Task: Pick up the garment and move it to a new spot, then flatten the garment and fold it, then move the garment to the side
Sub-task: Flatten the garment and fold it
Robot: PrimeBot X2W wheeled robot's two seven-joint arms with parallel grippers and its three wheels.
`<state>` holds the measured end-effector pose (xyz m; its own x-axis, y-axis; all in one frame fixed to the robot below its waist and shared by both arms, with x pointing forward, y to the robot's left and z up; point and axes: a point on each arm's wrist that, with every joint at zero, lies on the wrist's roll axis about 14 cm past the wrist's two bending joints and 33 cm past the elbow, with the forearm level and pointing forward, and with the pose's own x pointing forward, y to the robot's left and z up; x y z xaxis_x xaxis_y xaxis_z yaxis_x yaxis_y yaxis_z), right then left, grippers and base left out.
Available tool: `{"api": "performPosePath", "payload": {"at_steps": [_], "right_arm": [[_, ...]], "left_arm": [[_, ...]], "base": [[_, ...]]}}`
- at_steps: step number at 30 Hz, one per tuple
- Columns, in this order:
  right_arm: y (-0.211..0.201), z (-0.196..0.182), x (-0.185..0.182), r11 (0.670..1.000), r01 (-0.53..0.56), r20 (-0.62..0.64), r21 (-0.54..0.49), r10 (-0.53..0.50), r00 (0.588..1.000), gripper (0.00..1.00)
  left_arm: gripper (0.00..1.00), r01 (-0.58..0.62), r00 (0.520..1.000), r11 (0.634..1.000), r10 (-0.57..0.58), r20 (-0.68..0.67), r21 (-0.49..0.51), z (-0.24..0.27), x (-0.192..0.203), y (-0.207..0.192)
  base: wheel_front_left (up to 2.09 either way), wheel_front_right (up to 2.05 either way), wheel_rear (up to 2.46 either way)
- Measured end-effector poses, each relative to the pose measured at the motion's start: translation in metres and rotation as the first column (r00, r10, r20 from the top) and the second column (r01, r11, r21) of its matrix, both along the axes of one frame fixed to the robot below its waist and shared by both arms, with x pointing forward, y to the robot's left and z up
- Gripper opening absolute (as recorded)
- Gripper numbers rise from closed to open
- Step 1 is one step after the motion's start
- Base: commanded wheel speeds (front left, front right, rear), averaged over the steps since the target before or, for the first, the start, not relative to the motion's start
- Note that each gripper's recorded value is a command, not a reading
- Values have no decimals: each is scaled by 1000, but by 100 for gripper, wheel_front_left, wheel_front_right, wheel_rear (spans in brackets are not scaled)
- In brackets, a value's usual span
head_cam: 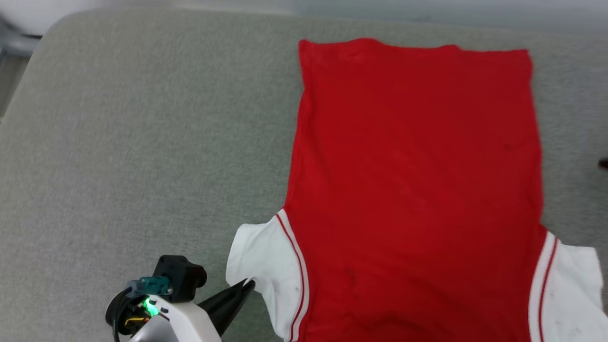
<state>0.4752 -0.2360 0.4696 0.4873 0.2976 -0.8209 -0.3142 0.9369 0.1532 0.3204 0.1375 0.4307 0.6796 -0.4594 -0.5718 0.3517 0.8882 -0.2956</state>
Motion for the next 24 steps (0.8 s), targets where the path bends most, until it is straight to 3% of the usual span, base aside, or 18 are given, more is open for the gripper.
{"api": "performPosePath", "payload": {"at_steps": [11, 24], "right_arm": [[36, -27, 105, 984, 22, -114, -177, -42, 993, 100], [72, -106, 147, 971, 25, -242, -237, -84, 967, 100]], "left_arm": [[0, -42, 997, 999, 43, -59, 20, -18, 10, 10], [0, -134, 982, 990, 139, -124, 52, -40, 10, 28]], "base": [[0, 0, 0], [0, 0, 0]]}}
